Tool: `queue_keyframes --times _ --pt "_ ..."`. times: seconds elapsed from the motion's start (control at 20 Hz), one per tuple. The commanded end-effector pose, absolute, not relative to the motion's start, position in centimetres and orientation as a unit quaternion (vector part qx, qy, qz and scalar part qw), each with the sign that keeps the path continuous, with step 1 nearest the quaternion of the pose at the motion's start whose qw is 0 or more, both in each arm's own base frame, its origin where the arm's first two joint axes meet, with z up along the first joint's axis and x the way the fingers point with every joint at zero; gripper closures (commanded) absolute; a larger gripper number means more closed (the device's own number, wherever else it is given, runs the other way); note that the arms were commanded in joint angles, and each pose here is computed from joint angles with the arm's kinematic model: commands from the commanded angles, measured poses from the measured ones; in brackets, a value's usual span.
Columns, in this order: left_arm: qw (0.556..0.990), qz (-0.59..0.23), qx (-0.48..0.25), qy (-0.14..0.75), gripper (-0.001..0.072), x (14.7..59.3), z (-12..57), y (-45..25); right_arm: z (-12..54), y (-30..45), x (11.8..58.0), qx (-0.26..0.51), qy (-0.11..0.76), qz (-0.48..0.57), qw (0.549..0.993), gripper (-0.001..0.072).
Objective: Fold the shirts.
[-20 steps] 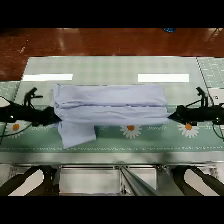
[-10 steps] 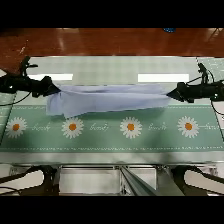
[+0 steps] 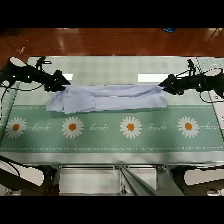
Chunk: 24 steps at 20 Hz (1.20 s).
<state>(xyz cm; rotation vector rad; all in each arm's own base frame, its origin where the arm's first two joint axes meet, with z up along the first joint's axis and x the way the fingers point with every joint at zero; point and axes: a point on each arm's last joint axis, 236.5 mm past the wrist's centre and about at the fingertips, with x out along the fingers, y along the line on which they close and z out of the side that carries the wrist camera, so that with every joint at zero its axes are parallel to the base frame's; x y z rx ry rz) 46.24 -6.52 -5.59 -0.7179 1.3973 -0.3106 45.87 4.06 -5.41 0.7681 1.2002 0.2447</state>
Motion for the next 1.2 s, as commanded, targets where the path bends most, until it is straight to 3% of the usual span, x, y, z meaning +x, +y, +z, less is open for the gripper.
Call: queue_keyframes --times 0.0,0.15,0.35,0.6,0.85,1.15 --pt "0.675 -0.139 -0.301 0.659 0.0201 45.1 -5.7 -5.0 -5.3 2.5 46.0 0.35 0.548 0.102 0.753 0.0302" --pt "0.682 -0.143 -0.281 0.66 0.0202 44.1 -1.1 -1.7 -1.5 -1.6 44.8 0.364 0.532 0.088 0.759 0.0304" --pt "0.786 -0.141 -0.231 0.556 0.0202 43.8 7.9 0.3 0.9 -8.1 41.5 0.343 0.51 0.01 0.789 0.0304" --pt "0.891 -0.141 -0.165 0.398 0.0202 39.4 13.2 -5.0 -5.8 -7.2 39.1 0.395 0.516 -0.049 0.758 0.0304" --pt "0.89 -0.188 -0.122 0.397 0.0202 35.7 8.9 -10.1 -10.0 -1.8 40.9 0.411 0.554 0.015 0.724 0.0304" --pt "0.873 -0.206 -0.138 0.421 0.0202 36.2 6.5 -12.5 -9.8 5.8 44.5 0.429 0.567 0.109 0.694 0.0305"
